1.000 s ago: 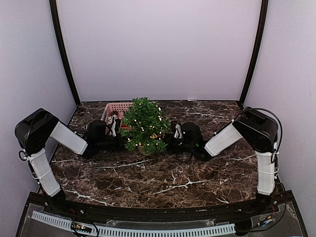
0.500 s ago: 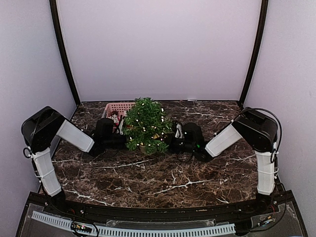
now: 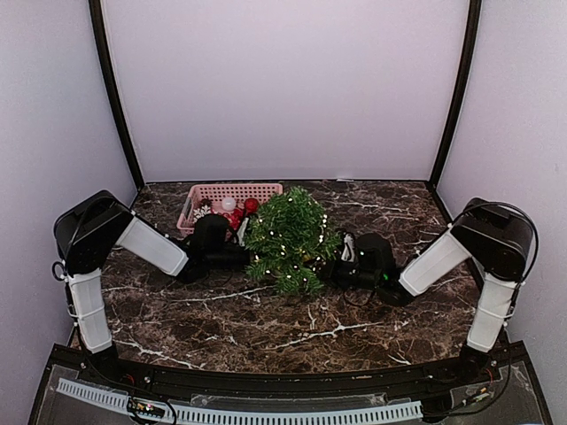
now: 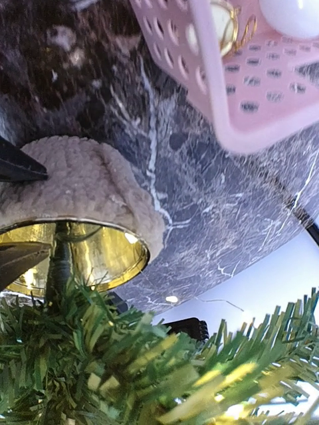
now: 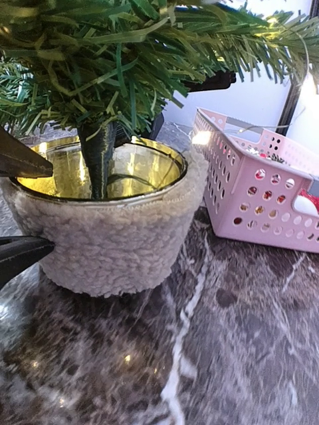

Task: Decorate the small christmas tree
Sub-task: Move the Christmas tree to the center of the board.

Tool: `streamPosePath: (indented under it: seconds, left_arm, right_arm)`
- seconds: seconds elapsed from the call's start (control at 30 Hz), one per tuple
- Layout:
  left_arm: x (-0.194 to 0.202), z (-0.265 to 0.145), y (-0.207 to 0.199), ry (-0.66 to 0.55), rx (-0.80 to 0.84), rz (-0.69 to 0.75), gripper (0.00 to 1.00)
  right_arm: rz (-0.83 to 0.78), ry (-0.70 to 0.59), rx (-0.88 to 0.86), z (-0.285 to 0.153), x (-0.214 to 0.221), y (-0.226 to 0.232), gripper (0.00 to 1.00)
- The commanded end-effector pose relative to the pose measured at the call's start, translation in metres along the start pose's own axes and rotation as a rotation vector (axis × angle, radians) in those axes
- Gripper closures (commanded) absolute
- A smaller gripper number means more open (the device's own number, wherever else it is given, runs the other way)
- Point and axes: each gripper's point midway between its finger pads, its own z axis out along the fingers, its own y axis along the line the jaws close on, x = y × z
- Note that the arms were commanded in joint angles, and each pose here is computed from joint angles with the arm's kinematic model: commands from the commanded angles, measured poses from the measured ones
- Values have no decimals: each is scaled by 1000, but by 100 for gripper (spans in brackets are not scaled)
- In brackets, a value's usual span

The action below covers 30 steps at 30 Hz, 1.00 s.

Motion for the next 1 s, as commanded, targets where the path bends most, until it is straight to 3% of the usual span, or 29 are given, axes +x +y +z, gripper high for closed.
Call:
streamPosePath:
  seconds: [0.0, 0.37, 0.8, 0.97]
  left_arm:
    - [17, 11, -6, 61, 9, -14, 68]
    - [32, 19, 4, 105, -36, -46, 65]
    - [14, 9, 7, 50, -118, 12, 48]
    - [7, -6, 9, 7, -162, 40, 37]
  right_arm:
    - [29, -18, 65, -17, 3, -15, 70]
    - [53, -36, 147, -29, 2, -29, 68]
    - [53, -69, 168, -35, -9, -31, 59]
    - [46, -85, 170, -42, -12, -29, 55]
